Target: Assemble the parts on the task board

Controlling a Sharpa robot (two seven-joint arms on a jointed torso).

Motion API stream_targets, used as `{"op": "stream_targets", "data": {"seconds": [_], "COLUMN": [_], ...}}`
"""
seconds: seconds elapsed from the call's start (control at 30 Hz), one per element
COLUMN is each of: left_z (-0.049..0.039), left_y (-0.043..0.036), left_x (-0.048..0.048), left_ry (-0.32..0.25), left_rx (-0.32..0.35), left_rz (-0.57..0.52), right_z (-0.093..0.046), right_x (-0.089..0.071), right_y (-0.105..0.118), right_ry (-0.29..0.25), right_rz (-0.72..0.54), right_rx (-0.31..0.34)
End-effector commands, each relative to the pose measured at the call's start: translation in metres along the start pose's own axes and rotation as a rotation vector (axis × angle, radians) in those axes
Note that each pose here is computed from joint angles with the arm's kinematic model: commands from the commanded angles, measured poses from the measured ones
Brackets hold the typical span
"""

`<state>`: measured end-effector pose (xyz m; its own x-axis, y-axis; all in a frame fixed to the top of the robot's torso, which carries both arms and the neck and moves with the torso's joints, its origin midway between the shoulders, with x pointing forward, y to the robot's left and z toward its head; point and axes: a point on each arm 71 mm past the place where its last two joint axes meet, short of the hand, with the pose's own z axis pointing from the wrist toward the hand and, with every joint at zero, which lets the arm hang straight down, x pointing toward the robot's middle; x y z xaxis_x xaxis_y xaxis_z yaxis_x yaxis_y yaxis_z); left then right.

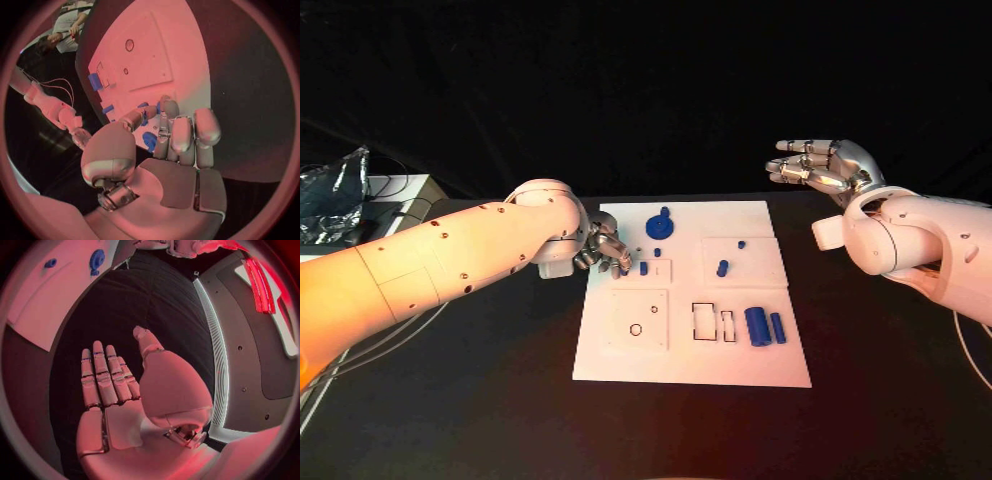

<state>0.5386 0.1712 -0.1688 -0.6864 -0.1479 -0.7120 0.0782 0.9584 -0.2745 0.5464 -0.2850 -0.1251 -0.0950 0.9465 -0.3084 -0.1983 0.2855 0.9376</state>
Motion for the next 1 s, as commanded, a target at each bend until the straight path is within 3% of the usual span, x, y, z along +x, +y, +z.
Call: {"op": "stream_targets", "data": {"seconds": [0.03,1.0], "left_z": [0.0025,0.0018], "left_y": [0.0104,0.0179], "left_x": [0.0040,0.0025], "left_ry": [0.009,-0.001], "left_rx": [-0.053,-0.076], "left_rz": [0.025,-0.090], "right_z": [-0.0002,-0.0008], "right_x": [0.0021,0.0015], "right_y": [0.0009,0.0007], "right_ry": [0.019,0.020], "right_rz": [0.004,0.005], "right_rx": [-0.010,-0.008]}}
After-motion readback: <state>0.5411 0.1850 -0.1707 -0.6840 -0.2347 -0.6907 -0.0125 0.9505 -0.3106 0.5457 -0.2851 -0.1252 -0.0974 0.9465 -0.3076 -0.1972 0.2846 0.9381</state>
